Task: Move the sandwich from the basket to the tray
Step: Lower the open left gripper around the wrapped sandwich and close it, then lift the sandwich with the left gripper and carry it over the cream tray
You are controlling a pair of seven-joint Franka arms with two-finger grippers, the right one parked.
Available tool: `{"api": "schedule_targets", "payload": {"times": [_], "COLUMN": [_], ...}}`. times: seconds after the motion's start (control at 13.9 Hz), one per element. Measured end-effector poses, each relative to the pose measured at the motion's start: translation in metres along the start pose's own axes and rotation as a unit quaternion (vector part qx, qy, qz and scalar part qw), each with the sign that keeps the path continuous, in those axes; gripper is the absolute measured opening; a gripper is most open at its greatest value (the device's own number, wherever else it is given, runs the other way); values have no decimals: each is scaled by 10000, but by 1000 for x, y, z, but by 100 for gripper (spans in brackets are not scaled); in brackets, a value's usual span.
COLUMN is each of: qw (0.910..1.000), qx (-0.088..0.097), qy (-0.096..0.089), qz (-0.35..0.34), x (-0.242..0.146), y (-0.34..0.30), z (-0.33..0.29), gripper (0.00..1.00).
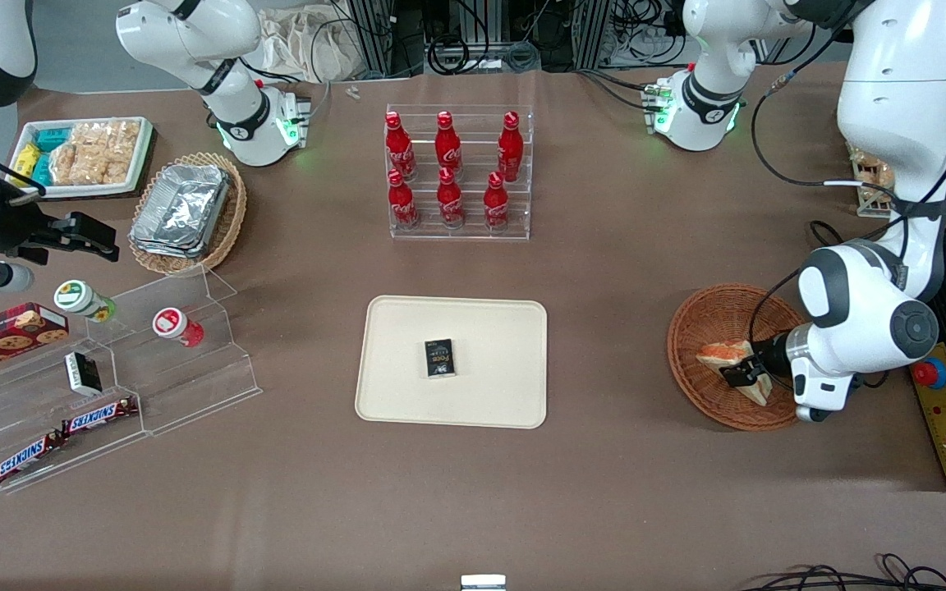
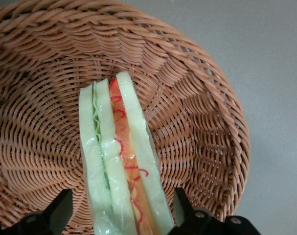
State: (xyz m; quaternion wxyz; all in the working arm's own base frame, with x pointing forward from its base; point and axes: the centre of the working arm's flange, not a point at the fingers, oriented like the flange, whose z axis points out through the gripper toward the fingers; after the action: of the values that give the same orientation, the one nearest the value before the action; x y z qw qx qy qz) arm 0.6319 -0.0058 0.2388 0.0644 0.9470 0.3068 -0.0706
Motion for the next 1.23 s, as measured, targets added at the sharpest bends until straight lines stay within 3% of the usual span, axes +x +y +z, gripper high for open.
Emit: {"api": "schedule_targets", "payload": {"times": [0.29, 0.51, 0.94, 1.08, 1.23], "qw": [9999, 9999, 9974, 9953, 9915], "qx": [50, 61, 279, 429, 555], "qy": [86, 23, -405, -361, -184], "qz": [62, 145, 518, 789, 1166], "x": [1, -9, -62, -81, -104], "y": [0, 6, 20, 38, 68], "z": [-5, -35, -172, -202, -215], "gripper": [44, 21, 16, 16, 16]}}
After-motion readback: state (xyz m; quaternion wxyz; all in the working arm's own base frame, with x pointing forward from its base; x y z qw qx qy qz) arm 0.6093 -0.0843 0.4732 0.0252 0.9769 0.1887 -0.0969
